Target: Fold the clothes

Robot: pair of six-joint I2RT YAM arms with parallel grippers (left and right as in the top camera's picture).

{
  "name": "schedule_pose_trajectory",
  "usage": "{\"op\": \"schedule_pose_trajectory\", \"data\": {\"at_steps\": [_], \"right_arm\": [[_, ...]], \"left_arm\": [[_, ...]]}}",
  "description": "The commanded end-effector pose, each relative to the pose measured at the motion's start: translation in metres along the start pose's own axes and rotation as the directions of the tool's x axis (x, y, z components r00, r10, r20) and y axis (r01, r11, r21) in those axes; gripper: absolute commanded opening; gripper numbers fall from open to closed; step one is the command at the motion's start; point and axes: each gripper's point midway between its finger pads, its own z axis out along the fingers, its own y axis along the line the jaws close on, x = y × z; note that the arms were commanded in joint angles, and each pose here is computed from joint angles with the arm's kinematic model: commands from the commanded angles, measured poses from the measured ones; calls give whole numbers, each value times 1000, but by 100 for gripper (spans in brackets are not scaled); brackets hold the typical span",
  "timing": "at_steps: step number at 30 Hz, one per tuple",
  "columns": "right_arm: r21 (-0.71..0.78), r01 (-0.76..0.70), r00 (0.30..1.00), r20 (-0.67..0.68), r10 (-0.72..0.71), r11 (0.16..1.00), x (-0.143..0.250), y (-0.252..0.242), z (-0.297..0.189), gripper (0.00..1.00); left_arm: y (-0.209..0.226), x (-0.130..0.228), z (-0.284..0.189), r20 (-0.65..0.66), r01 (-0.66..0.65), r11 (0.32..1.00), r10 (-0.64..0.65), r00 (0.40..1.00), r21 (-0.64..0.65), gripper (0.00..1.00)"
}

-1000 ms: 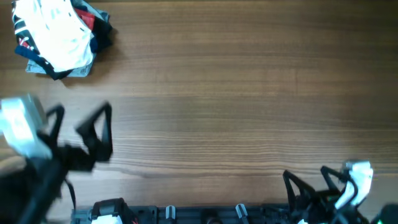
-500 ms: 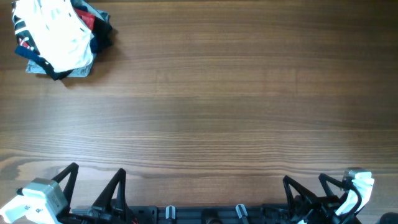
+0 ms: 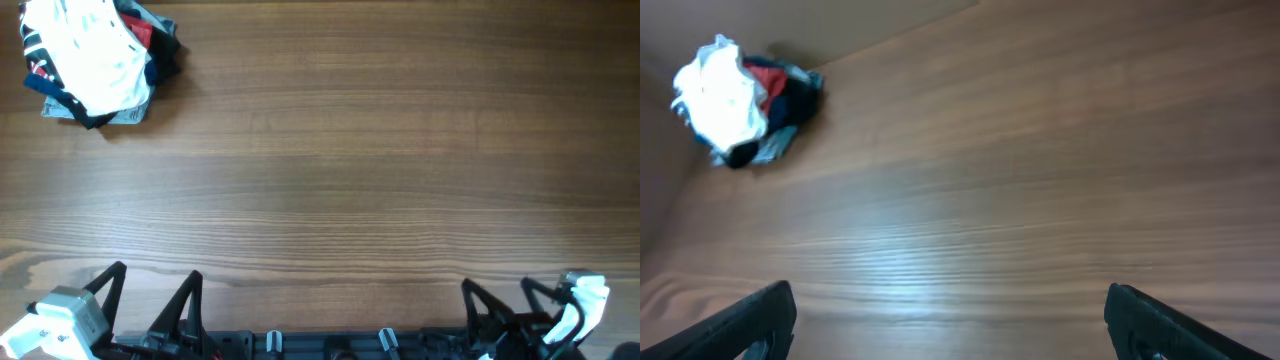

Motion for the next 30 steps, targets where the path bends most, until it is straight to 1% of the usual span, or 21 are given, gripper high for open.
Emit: {"op": "schedule_pose_trajectory", "data": {"at_steps": [1, 3, 4, 5, 6, 8, 12, 18, 21, 22, 23, 24, 26, 29, 30], "right_arm": [[27, 126, 979, 158, -129, 992, -33, -4, 7, 100], [19, 260, 937, 237, -257, 965, -48, -1, 21, 100], [27, 358, 892, 285, -351, 933, -50, -3, 38, 100], [29, 388, 874, 305, -378, 921, -49, -5, 46, 100], [30, 401, 861, 327, -388, 915, -49, -6, 53, 100], [40, 438, 811, 414, -414, 898, -47, -13, 81, 100], [45, 439, 744, 542, -391, 897, -42, -25, 119, 100], [45, 417, 723, 589, -361, 908, -25, -44, 158, 100], [64, 244, 779, 581, -235, 968, -19, -71, 170, 100], [82, 147, 787, 594, -167, 986, -19, -85, 172, 100], [96, 121, 790, 594, -154, 988, -19, -89, 171, 100], [116, 119, 786, 597, -164, 986, -20, -92, 171, 100], [152, 183, 782, 577, -237, 971, -18, -91, 173, 100], [158, 216, 818, 509, -267, 964, -3, -94, 183, 100], [155, 217, 819, 509, -266, 964, -3, -94, 183, 100]], "left_arm": [[-1, 2, 2, -12, -14, 1000, 14, 1000, 15, 100], [-1, 2, 2, -12, -14, 1000, 14, 1000, 15, 100], [-1, 2, 2, -12, -14, 1000, 14, 1000, 15, 100], [-1, 2, 2, -12, -14, 1000, 14, 1000, 15, 100], [-1, 2, 2, -12, -14, 1000, 14, 1000, 15, 100], [-1, 2, 2, -12, -14, 1000, 14, 1000, 14, 100], [-1, 2, 2, -12, -14, 1000, 14, 1000, 15, 100], [-1, 2, 2, -12, -14, 1000, 14, 1000, 15, 100], [-1, 2, 2, -12, -14, 1000, 14, 1000, 15, 100], [-1, 2, 2, -12, -14, 1000, 14, 1000, 15, 100], [-1, 2, 2, -12, -14, 1000, 14, 1000, 15, 100], [-1, 2, 2, -12, -14, 1000, 14, 1000, 15, 100], [-1, 2, 2, -12, -14, 1000, 14, 1000, 15, 100], [-1, 2, 2, -12, -14, 1000, 14, 1000, 15, 100], [-1, 2, 2, -12, -14, 1000, 14, 1000, 14, 100]]}}
